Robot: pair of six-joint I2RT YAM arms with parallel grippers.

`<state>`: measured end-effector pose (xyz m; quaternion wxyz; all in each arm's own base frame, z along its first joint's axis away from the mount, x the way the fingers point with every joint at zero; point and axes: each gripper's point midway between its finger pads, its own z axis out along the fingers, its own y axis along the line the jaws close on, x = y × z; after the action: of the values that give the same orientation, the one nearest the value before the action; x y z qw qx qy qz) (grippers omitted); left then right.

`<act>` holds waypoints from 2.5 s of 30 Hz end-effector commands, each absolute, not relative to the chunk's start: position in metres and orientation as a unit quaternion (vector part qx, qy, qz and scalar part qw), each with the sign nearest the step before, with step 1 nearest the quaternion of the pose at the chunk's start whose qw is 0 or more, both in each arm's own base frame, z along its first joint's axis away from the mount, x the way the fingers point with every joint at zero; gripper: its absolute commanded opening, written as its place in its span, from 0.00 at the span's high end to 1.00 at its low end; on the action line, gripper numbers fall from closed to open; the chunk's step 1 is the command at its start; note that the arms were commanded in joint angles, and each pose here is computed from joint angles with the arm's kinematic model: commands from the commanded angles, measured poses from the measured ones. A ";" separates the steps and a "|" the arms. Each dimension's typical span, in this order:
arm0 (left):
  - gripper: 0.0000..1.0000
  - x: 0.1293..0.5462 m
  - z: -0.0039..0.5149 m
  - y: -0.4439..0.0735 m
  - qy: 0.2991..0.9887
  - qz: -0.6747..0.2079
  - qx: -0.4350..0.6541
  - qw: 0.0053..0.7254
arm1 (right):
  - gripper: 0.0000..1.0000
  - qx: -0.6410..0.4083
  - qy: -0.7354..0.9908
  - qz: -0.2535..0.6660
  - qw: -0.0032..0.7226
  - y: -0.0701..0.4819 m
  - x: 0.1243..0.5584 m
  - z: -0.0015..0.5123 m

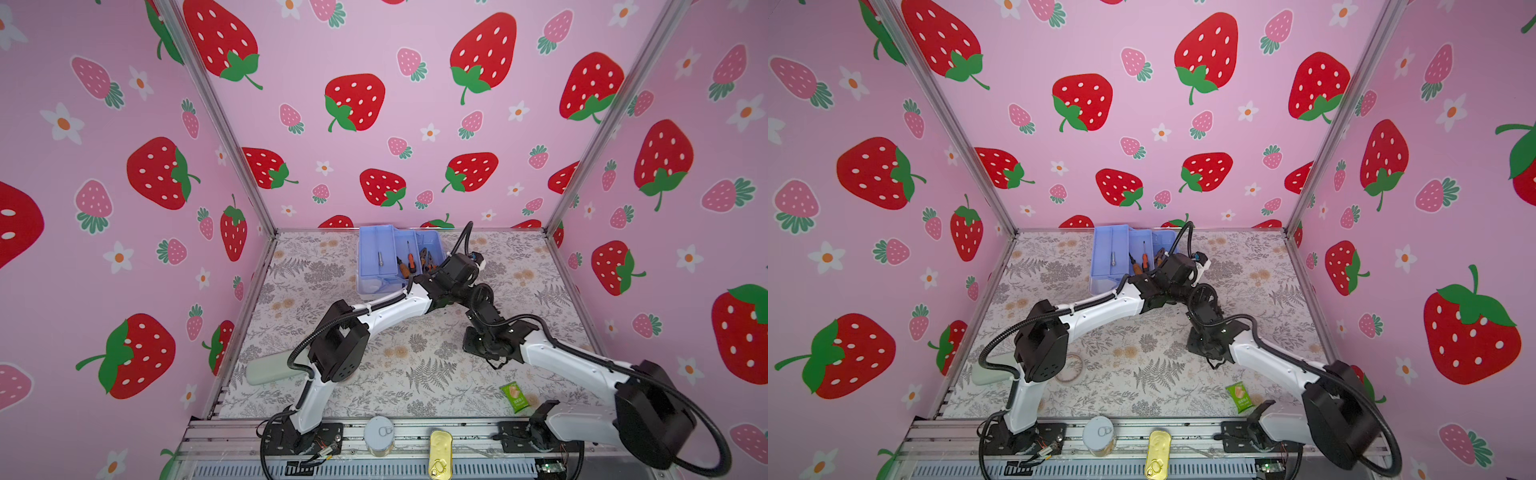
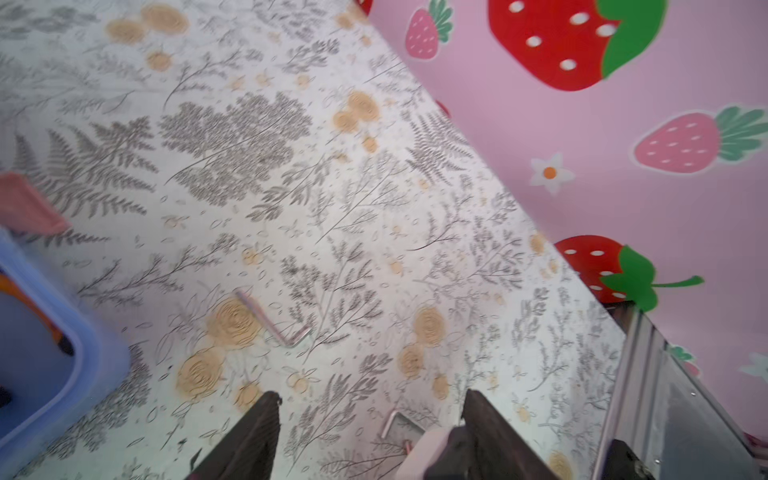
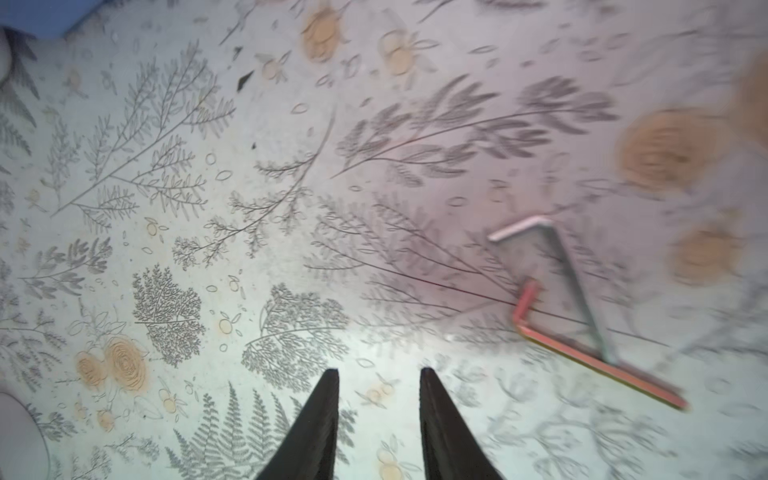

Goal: Pack the tool kit

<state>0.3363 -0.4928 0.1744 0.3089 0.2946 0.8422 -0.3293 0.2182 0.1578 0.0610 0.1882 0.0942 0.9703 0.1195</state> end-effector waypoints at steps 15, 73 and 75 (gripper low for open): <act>0.29 0.305 0.147 -0.496 0.852 -0.336 0.321 0.240 | 0.66 0.180 0.967 0.101 0.148 0.082 0.174 0.014; 0.29 0.326 0.128 -0.484 0.870 -0.333 0.284 0.227 | 0.78 0.094 0.961 0.211 0.153 0.167 0.224 -0.009; 0.34 0.328 0.128 -0.481 0.871 -0.327 0.285 0.231 | 0.77 0.088 0.962 0.203 0.160 0.166 0.229 -0.004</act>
<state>0.3239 -0.4810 0.1339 0.2298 0.2835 0.8713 -0.3280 0.2551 0.1775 0.0216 0.2189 0.0909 0.9413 0.2402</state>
